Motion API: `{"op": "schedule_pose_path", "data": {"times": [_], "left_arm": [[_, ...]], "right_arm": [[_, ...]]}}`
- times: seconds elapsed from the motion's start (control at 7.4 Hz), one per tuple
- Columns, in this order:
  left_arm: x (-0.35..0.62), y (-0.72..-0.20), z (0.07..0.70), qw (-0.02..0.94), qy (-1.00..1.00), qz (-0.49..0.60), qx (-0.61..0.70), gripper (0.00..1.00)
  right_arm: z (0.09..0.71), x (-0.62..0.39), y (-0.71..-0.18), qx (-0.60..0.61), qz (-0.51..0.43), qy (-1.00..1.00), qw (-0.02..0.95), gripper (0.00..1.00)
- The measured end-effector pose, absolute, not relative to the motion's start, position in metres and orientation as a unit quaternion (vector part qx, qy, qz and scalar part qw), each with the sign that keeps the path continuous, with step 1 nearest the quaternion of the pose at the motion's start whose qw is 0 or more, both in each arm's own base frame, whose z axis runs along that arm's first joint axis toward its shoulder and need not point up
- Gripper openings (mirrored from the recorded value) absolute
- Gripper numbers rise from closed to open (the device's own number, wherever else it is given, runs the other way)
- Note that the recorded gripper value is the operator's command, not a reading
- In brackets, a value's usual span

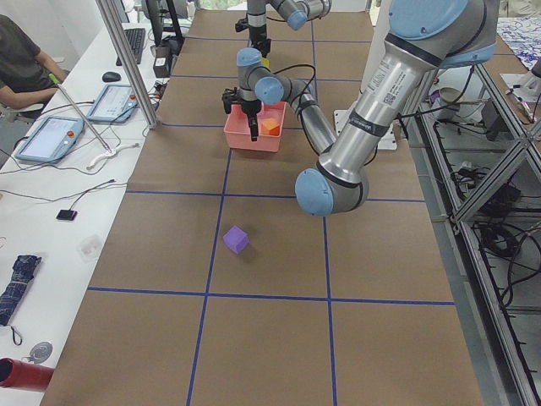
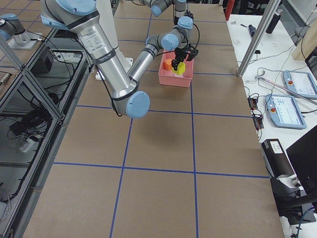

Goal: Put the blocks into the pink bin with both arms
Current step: 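Release the orange cube while the right gripper carries the yellow cube into the bin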

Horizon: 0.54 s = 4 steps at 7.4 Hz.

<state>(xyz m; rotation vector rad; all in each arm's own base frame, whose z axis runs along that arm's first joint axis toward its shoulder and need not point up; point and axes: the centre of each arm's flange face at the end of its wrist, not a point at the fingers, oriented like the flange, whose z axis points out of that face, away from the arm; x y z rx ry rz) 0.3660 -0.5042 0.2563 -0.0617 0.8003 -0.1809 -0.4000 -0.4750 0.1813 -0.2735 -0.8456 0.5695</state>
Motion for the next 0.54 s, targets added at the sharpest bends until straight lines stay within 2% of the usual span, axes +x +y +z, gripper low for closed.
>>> {"op": "schedule_pose_path", "data": {"times": [0.27, 0.54], "left_arm": [[0.295, -0.525, 0.318, 0.917, 0.393, -0.064, -0.035, 0.92], [0.255, -0.54, 0.358, 0.923, 0.381, -0.054, -0.029, 0.94]], "right_arm": [[0.16, -0.473, -0.435, -0.121, 0.247, -0.428, 0.861, 0.0], [0.175, -0.517, -0.427, -0.123, 0.236, -0.429, 0.863, 0.0]]}}
